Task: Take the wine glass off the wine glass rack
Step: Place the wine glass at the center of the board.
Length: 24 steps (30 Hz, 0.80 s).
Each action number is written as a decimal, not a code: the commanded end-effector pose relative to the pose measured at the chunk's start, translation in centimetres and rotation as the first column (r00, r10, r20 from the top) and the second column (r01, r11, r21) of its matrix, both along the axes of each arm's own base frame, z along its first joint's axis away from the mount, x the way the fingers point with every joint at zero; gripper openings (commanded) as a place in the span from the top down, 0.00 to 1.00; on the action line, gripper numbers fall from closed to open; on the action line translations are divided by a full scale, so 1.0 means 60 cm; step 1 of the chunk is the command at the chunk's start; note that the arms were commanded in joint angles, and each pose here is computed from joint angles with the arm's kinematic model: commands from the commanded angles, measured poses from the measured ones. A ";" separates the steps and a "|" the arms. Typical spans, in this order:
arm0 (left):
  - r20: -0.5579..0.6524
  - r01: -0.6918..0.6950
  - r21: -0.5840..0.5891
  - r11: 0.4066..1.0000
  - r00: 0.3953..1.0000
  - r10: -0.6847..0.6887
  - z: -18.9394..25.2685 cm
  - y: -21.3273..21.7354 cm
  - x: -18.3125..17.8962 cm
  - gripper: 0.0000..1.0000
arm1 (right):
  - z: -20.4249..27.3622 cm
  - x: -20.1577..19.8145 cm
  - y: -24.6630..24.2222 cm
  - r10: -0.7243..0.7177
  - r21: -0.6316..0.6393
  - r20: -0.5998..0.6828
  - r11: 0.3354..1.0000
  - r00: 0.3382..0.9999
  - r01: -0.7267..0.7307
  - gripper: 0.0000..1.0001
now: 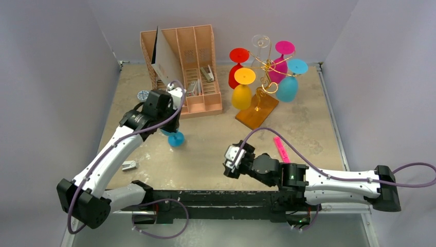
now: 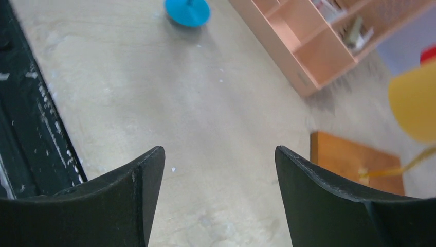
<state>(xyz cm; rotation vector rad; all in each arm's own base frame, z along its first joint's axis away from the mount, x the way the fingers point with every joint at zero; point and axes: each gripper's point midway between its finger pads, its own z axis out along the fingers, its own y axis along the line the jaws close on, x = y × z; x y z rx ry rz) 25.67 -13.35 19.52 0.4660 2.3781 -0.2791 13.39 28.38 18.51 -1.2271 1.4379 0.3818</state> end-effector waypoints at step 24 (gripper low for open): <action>0.093 -0.178 0.076 0.981 0.981 0.171 -0.027 0.057 0.107 1.00 | 0.001 0.062 -0.138 -0.469 -0.078 -0.768 0.744 0.437 0.663 0.14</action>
